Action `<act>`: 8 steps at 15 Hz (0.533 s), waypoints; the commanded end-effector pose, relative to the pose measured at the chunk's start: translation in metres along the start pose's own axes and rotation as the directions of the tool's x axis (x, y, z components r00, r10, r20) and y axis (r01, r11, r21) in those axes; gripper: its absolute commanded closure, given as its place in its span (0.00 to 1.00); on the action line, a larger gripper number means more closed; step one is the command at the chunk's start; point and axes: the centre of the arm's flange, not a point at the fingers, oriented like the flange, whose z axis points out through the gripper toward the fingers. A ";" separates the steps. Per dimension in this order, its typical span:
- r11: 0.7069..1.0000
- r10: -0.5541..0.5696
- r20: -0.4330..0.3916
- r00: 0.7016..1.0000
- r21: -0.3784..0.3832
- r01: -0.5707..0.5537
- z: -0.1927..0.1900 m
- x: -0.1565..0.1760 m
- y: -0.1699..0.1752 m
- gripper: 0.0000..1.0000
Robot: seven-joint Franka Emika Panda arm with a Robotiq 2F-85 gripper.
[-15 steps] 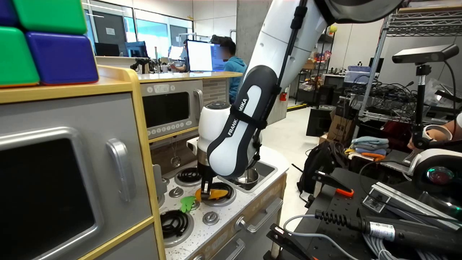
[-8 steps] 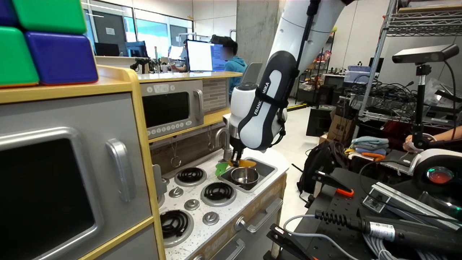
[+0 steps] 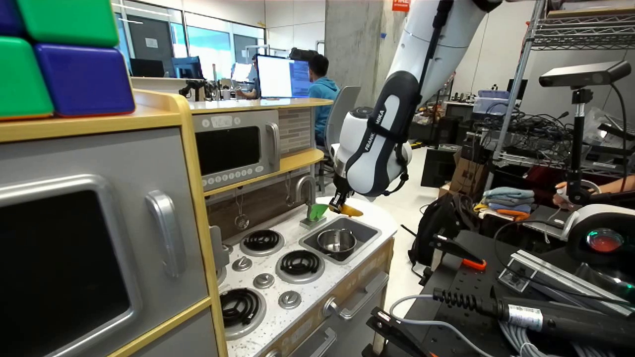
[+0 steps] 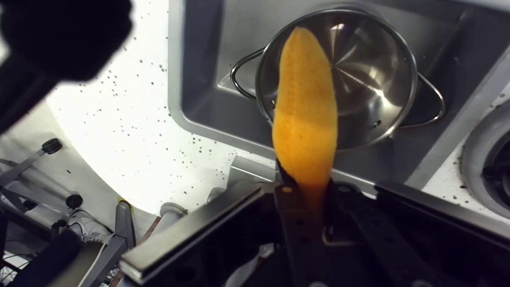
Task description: Put the carrot plush toy in the pot
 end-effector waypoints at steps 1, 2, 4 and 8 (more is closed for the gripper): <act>0.998 0.056 -0.028 0.998 0.015 -0.055 -0.006 0.003 -0.002 0.56; 0.998 0.060 -0.019 0.998 0.028 -0.060 -0.009 0.002 -0.003 0.49; 0.997 0.058 -0.011 0.998 0.059 -0.057 -0.018 0.000 -0.007 0.34; 0.992 -0.003 0.024 1.000 0.129 0.000 -0.051 -0.012 -0.021 0.04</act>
